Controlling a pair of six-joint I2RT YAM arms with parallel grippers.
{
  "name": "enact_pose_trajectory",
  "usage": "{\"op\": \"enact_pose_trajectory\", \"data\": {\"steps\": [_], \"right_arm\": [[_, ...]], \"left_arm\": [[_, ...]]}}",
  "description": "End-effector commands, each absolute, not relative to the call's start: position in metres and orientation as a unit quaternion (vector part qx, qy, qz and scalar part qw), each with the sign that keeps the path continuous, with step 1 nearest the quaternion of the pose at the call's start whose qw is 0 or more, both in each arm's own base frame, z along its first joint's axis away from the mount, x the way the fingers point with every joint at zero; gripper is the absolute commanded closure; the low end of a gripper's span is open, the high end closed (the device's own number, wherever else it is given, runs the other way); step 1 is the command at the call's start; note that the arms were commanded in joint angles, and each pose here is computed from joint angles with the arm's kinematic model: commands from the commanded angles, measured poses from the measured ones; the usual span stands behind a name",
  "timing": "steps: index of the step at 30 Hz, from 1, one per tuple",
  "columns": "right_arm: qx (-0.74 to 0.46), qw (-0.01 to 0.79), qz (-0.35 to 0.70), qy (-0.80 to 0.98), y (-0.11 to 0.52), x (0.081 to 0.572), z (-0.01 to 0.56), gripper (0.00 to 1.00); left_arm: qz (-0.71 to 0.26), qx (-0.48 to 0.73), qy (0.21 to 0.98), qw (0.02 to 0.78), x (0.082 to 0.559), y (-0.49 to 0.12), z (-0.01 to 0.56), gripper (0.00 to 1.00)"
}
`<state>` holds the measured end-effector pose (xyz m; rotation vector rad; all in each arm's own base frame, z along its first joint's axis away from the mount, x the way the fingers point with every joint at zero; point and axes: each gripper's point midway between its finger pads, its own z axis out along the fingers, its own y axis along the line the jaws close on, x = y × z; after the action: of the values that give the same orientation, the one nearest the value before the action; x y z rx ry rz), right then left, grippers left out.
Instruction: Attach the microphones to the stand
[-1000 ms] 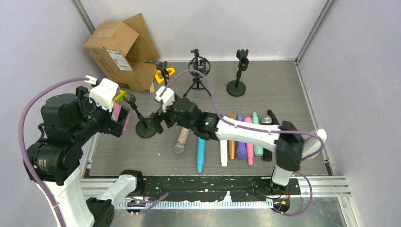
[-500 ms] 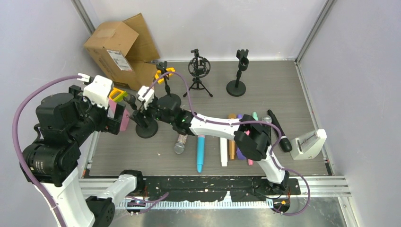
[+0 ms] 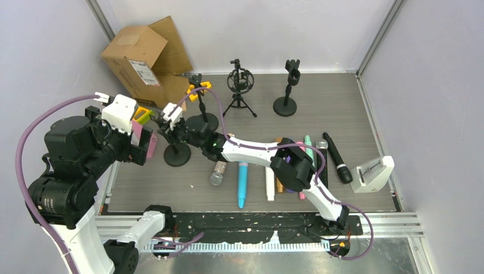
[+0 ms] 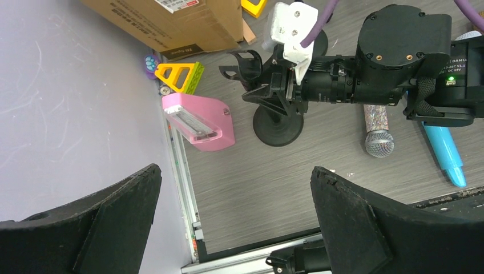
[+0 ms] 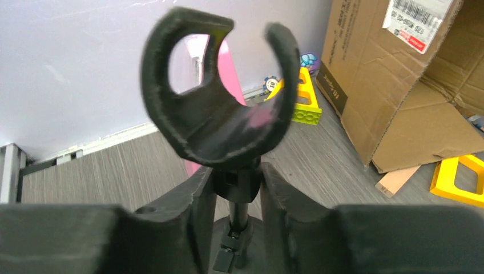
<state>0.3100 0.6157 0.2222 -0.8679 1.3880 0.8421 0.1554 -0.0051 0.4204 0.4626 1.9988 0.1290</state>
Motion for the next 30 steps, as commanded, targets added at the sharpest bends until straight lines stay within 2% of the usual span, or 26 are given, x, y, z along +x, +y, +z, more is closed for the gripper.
{"op": "enact_pose_trajectory", "data": {"steps": [1,2,4,10,20,30], "right_arm": [[-0.341,0.652,0.37,0.567,0.601,0.32,0.272,0.71],[-0.341,0.653,0.371,0.565,0.599,0.319,0.275,0.77],[-0.34,0.655,0.374,0.561,0.592,0.317,0.28,0.84],[-0.363,0.634,0.419,0.539,0.581,0.29,0.299,0.93],[-0.405,0.571,0.458,0.548,0.548,0.243,0.296,0.95],[-0.437,0.56,0.435,0.553,0.52,0.208,0.279,0.94]], "left_arm": [[0.048,0.193,0.815,0.544,0.162,-0.009,0.434,0.0],[0.048,0.193,0.815,0.544,0.162,-0.009,0.433,0.0],[0.048,0.192,0.815,0.545,0.163,-0.009,0.433,0.0],[0.055,0.19,0.814,0.547,0.163,-0.007,0.432,0.0],[0.055,0.188,0.81,0.553,0.163,-0.007,0.432,0.0],[0.049,0.192,0.814,0.547,0.165,-0.009,0.422,0.0]]}}
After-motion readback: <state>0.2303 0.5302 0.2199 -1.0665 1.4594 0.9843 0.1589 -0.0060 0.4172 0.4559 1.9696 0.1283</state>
